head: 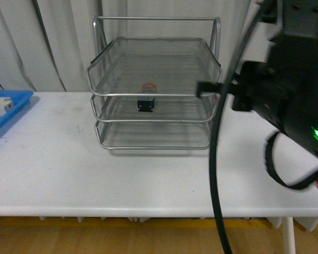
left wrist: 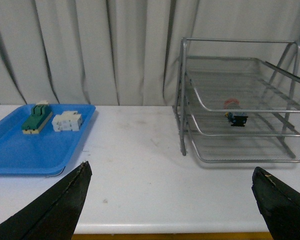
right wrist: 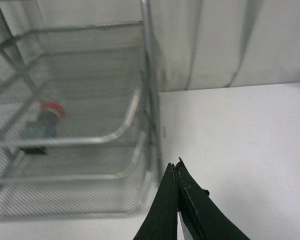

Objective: Place button on rack with both arms

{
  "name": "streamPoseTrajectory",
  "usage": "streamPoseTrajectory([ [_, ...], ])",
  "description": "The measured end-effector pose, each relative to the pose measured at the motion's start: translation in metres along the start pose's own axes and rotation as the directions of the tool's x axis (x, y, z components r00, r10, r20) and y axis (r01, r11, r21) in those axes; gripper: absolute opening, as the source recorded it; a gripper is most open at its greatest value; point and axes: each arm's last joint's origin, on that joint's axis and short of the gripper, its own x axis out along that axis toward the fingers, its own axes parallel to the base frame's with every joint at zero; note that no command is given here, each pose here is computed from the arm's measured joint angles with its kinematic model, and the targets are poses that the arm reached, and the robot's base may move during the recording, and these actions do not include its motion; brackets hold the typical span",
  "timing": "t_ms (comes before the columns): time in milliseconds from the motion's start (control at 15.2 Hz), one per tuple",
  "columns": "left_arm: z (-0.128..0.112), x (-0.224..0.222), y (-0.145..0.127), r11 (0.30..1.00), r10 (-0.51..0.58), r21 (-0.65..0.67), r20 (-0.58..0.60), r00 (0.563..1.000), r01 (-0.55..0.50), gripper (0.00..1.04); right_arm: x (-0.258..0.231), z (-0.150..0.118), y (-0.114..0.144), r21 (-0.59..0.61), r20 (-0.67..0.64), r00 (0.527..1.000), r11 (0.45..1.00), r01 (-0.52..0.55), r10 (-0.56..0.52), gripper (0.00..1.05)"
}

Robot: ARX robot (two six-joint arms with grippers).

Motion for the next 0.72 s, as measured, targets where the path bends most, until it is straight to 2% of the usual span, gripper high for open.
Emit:
streamPoseTrajectory([
  [66, 0.0, 0.0, 0.0, 1.0, 0.005, 0.0, -0.003, 1.0, -0.005, 0.98, -0.045, -0.014, -0.039, -0.06, 0.071, 0.996, 0.996, 0.066, -0.062, 0.02],
  [198, 0.0, 0.0, 0.0, 1.0, 0.005, 0.0, -0.003, 1.0, -0.005, 0.98, -0.077, 0.008, -0.062, -0.05, 0.172, 0.983, 0.996, 0.072, -0.062, 0.02],
  [329, 0.0, 0.0, 0.0, 1.0, 0.005, 0.0, -0.003, 1.0, -0.005, 0.98, -0.101, 0.0, -0.076, -0.086, 0.088, 0.995, 0.994, 0.064, -0.057, 0.02],
  [461, 0.0, 0.0, 0.0, 1.0, 0.005, 0.0, -0.003, 1.0, -0.005, 0.98, -0.122, 0.008, -0.088, -0.075, 0.137, 0.989, 0.995, 0.069, -0.058, 0.02],
  [725, 0.0, 0.0, 0.0, 1.0, 0.005, 0.0, -0.003, 1.0, -0.005, 0.98, -0.152, 0.004, -0.102, -0.077, 0.125, 0.991, 0.995, 0.065, -0.055, 0.02],
])
